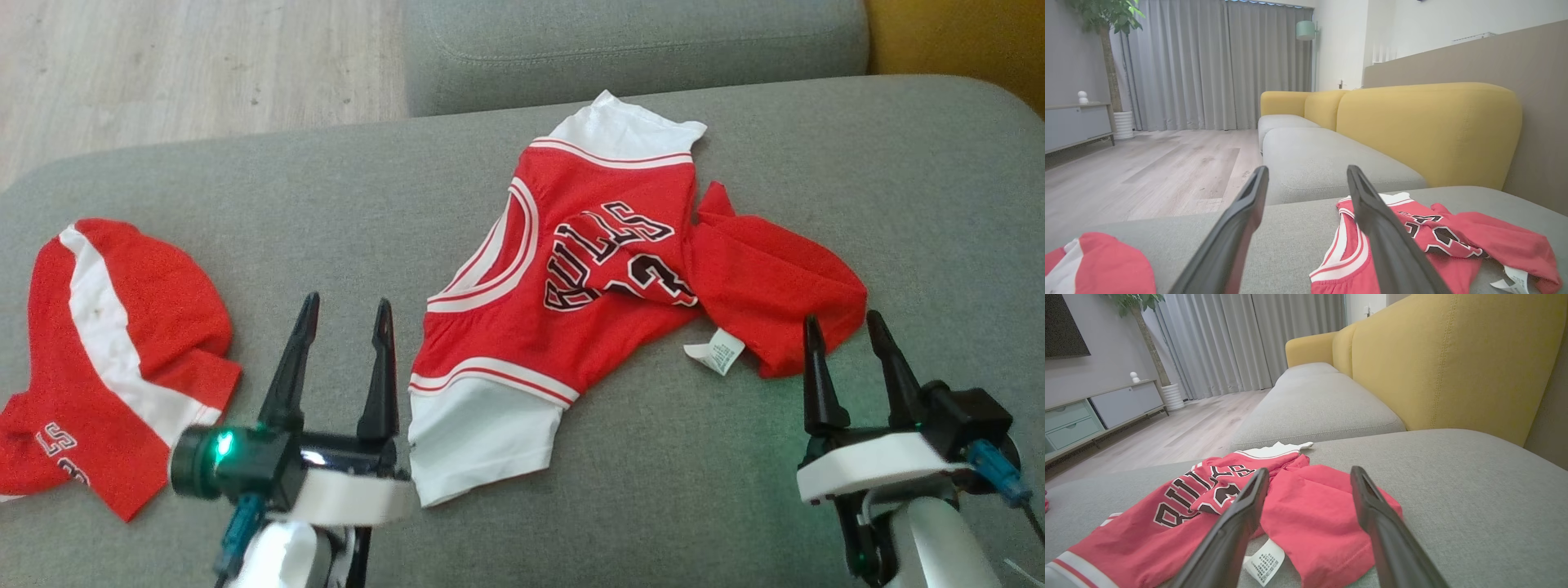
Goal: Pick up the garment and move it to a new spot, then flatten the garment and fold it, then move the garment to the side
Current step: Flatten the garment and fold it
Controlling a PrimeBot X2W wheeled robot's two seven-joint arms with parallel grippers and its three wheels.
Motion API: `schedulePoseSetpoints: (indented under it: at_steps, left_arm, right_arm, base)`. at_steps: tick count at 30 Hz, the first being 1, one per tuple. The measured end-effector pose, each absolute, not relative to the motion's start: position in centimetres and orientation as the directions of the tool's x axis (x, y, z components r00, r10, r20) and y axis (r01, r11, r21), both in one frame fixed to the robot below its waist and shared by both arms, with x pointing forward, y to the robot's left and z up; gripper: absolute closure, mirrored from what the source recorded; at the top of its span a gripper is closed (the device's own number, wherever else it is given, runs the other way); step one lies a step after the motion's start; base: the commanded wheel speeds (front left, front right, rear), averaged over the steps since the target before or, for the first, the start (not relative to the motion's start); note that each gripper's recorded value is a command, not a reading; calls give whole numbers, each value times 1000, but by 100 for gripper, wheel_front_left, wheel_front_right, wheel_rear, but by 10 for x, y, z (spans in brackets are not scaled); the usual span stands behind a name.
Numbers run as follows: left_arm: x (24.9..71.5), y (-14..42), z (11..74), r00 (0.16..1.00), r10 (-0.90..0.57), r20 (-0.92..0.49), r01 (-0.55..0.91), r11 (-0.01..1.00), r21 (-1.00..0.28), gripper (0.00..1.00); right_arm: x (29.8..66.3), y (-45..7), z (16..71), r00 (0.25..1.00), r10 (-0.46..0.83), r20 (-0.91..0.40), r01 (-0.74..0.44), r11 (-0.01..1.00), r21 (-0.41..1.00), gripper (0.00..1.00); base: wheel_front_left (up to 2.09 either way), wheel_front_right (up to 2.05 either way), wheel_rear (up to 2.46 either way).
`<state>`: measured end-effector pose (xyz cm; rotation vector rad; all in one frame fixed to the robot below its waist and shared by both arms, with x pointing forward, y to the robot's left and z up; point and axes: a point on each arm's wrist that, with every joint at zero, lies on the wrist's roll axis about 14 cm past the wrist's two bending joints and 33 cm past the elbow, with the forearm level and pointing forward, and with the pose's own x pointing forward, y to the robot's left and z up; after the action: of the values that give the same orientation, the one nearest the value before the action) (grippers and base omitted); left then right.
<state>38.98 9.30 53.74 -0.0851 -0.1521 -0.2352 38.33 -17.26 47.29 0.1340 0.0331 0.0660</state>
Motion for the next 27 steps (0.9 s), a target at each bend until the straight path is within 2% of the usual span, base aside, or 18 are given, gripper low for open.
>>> schedulePoseSetpoints:
  at_steps: [11, 17, 27]
  left_arm:
    - [385, 96, 517, 966, -232, 111, 243, 965, -98, 0]
    - [387, 89, 506, 960, -267, 82, 274, 957, -99, 0]
    - [391, 88, 481, 961, -277, 13, 276, 952, -128, 0]
  right_arm:
    - [382, -176, 460, 996, 60, -67, -51, 990, 128, 0]
    - [379, -176, 432, 985, 65, -159, -50, 994, 93, 0]
    - [396, -166, 398, 958, 105, -268, -98, 994, 38, 0]
  base:
    - [0, 0, 0]
    - [0, 0, 0]
    - [0, 0, 0]
